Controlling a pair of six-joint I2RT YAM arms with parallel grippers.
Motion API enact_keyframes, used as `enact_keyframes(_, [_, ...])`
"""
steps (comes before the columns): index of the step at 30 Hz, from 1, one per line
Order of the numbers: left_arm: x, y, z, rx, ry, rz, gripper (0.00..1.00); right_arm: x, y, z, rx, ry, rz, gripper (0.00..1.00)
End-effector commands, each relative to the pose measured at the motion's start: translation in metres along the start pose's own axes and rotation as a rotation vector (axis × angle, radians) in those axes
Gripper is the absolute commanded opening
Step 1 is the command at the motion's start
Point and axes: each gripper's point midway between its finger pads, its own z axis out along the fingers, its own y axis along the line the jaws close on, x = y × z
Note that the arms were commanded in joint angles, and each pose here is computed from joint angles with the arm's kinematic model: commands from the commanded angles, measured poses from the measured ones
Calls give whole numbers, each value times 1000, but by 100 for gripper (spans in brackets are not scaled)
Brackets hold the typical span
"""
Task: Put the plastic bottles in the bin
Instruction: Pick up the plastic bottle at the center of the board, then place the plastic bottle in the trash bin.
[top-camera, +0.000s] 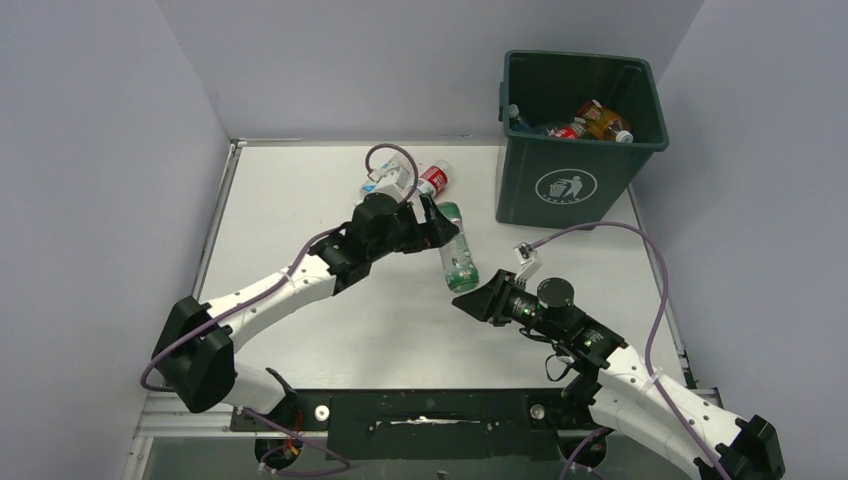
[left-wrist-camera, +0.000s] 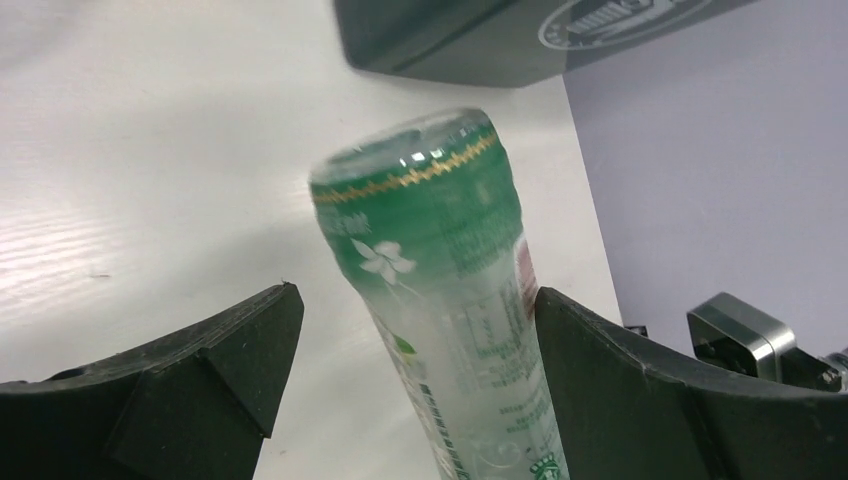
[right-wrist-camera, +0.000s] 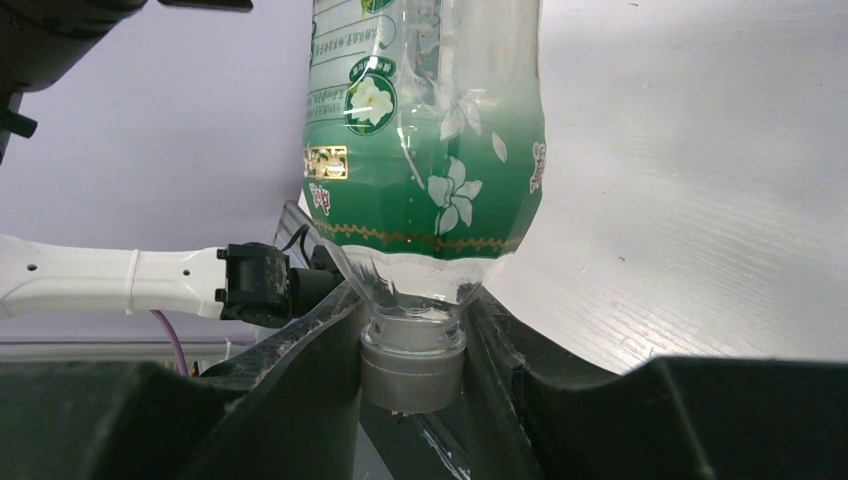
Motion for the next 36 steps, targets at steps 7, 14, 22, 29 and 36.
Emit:
enact_keyframes(7, [-95, 30, -49, -30, -186, 22, 87, -24, 30, -4, -50, -65, -45, 13])
enact_keyframes(14, [-117, 48, -81, -43, -249, 2, 87, -27, 34, -1, -39, -58, -57, 13])
enact_keyframes(22, [-114, 62, -93, -75, -243, 0, 87, -44, 45, -2, -17, -88, -108, 13])
enact_keyframes(29, [-115, 61, -97, -71, -250, -2, 87, -66, 60, -10, 27, -117, -182, 13])
enact_keyframes(36, [-112, 62, -93, -64, -236, -10, 87, -96, 79, -19, 69, -166, -265, 14])
